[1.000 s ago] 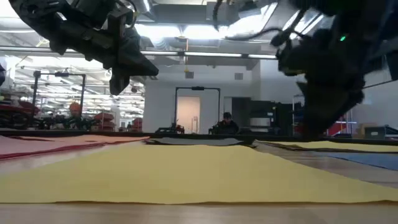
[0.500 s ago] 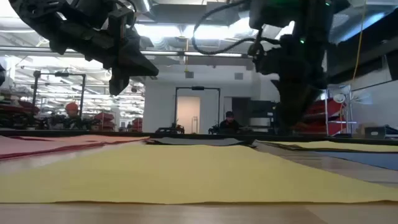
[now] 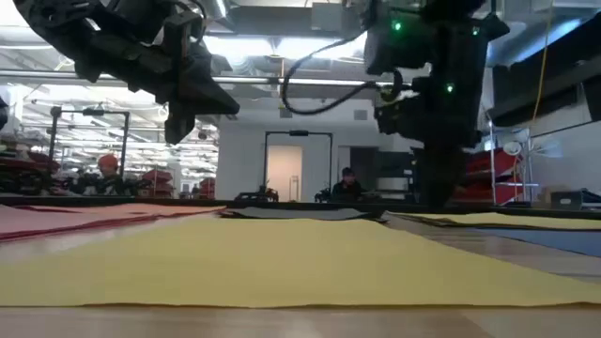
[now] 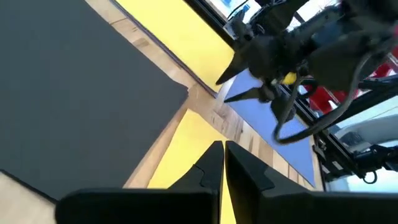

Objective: Organize paper
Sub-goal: Stack the yellow color paper on top of the other yellow color paper

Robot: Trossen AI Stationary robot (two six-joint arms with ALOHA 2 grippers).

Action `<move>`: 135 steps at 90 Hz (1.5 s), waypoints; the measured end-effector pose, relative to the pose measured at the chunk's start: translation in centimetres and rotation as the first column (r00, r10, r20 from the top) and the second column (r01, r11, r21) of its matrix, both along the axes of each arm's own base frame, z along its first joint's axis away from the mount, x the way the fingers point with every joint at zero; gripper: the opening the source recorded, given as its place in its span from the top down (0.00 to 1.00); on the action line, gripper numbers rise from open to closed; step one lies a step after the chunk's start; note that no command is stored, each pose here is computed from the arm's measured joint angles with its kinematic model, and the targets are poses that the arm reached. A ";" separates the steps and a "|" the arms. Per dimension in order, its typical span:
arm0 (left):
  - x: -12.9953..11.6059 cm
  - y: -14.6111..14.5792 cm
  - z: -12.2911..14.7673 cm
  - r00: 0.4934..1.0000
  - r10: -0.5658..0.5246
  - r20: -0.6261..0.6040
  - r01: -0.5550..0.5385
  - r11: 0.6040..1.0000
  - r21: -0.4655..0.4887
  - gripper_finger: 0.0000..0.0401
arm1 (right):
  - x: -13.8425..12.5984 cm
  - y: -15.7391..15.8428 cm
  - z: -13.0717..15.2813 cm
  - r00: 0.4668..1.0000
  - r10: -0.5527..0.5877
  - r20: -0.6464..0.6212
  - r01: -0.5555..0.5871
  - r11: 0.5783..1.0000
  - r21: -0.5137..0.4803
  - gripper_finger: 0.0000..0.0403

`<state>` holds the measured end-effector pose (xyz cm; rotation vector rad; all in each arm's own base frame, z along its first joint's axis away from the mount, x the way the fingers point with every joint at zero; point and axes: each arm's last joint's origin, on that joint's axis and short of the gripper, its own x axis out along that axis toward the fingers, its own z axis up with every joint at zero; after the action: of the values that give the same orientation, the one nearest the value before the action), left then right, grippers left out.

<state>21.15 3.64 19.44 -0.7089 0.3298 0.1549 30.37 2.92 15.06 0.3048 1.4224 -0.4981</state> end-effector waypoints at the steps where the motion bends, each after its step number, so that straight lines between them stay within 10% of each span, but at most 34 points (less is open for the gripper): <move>1: 0.0 0.0 0.0 1.000 -0.002 0.000 0.002 1.000 -0.001 1.00 | 0.0 0.0 -0.1 1.000 0.003 -0.003 -0.003 1.000 0.001 0.59; 39: 0.0 -0.1 0.0 1.000 -0.010 -0.002 0.010 1.000 -0.007 1.00 | 0.6 -0.2 -1.4 0.999 0.034 -0.014 -0.034 0.999 0.001 0.63; 87: 0.0 -0.1 0.0 1.000 0.003 0.000 -0.003 0.999 -0.043 1.00 | 0.6 -0.5 -1.5 0.999 0.039 -0.016 -0.040 0.996 -0.075 0.99; 135: 0.0 -0.1 0.0 1.000 0.007 0.000 -0.007 0.999 -0.053 1.00 | 0.3 -0.2 -1.0 0.998 -0.024 -0.060 0.018 0.995 -0.098 0.61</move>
<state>21.15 3.59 19.43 -0.7625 0.3319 0.1530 30.68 2.71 14.10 0.2276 1.4503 -0.5961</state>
